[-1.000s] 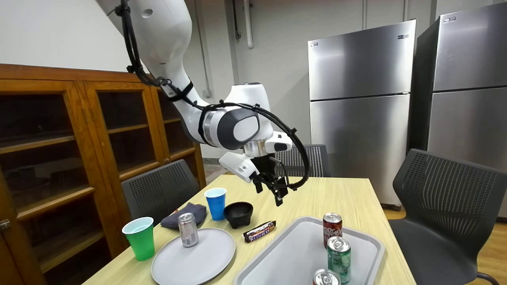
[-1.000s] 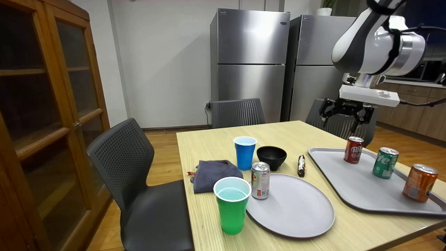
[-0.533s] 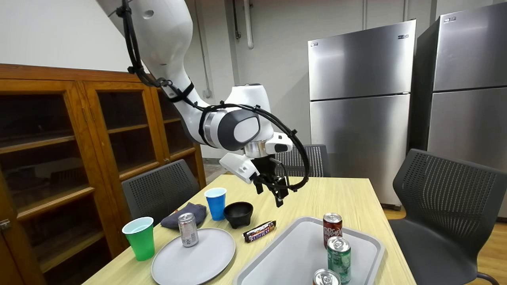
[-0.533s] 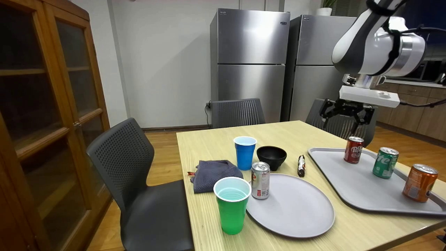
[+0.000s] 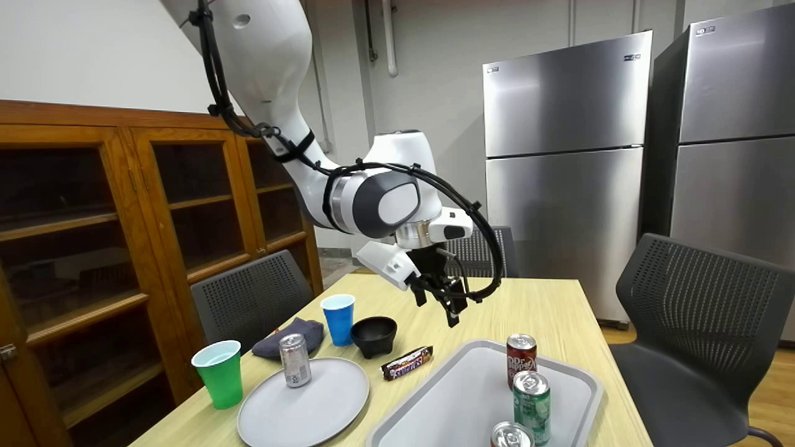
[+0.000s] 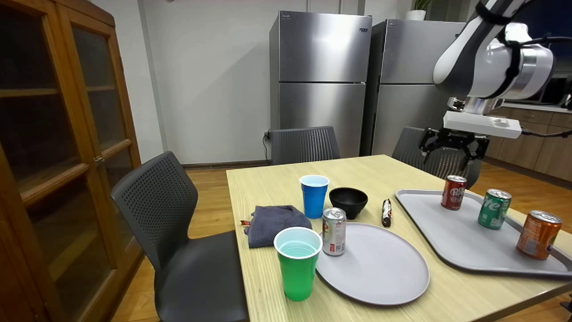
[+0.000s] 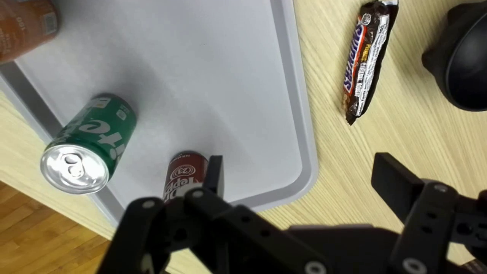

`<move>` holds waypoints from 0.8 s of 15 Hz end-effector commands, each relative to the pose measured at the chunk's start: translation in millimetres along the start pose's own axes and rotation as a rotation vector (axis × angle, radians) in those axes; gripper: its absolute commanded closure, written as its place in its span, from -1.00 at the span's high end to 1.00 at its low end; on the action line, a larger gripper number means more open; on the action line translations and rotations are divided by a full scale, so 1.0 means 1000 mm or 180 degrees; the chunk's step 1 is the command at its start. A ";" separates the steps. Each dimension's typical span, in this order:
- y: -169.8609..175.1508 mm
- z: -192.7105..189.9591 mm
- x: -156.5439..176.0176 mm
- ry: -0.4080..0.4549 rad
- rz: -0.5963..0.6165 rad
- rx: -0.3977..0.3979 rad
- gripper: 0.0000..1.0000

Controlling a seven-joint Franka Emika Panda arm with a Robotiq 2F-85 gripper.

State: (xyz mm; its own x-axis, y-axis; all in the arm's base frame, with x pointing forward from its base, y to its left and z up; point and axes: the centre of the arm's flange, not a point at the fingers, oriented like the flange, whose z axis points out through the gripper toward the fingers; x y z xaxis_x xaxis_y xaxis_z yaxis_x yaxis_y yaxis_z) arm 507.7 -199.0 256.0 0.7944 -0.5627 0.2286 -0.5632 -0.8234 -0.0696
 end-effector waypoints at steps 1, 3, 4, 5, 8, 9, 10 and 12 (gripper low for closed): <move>0.007 0.004 0.018 0.0077 -0.0063 -0.0052 1.00; 0.012 0.008 0.026 0.0110 -0.0076 -0.0067 1.00; 0.014 0.011 0.031 0.0130 -0.0084 -0.0069 1.00; 0.015 0.013 0.036 0.0142 -0.0091 -0.0069 1.00; 0.022 0.022 0.050 0.0163 -0.0094 -0.0091 1.00; 0.024 0.025 0.055 0.0171 -0.0088 -0.0107 1.00; 0.027 0.028 0.059 0.0172 -0.0082 -0.0119 1.00; 0.032 0.034 0.068 0.0181 -0.0059 -0.0151 1.00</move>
State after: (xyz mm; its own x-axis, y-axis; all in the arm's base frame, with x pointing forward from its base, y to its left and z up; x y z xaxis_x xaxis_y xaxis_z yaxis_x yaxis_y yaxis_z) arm 534.9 -245.8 241.9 0.7843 -0.5587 0.2697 -0.5724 -0.8193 -0.0329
